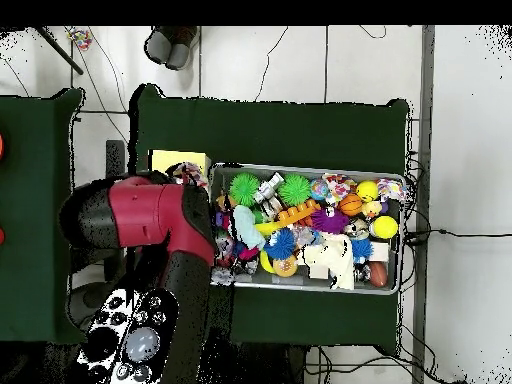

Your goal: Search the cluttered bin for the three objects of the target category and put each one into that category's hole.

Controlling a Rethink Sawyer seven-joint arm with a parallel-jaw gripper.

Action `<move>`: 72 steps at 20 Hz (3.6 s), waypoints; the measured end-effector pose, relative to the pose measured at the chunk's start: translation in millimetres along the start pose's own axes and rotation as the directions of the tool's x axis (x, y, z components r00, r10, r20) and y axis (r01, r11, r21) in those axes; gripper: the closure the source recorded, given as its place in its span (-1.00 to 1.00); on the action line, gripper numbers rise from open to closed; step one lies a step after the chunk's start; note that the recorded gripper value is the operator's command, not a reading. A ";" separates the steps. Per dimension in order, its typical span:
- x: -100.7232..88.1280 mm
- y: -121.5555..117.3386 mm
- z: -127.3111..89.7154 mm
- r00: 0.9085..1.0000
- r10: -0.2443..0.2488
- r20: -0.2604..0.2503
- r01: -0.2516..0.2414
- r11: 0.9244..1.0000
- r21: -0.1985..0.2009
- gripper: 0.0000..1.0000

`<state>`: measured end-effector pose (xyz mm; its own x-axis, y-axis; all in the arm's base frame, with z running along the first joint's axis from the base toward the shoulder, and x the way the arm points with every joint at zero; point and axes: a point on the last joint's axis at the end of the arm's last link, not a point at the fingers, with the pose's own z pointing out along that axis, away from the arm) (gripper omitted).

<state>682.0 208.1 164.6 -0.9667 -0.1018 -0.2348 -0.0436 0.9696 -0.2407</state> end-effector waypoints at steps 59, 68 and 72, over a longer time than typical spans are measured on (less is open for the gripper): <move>-33.4 21.8 24.8 0.997 0.044 -0.070 -0.046 0.998 -0.032 1.00; -52.0 29.0 44.9 0.993 0.084 -0.086 -0.095 0.985 -0.140 1.00; -52.8 32.5 52.9 0.990 0.093 -0.102 -0.109 0.979 -0.175 1.00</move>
<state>745.0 233.2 119.4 -0.9872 0.0117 -0.1590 0.0191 0.9988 -0.0452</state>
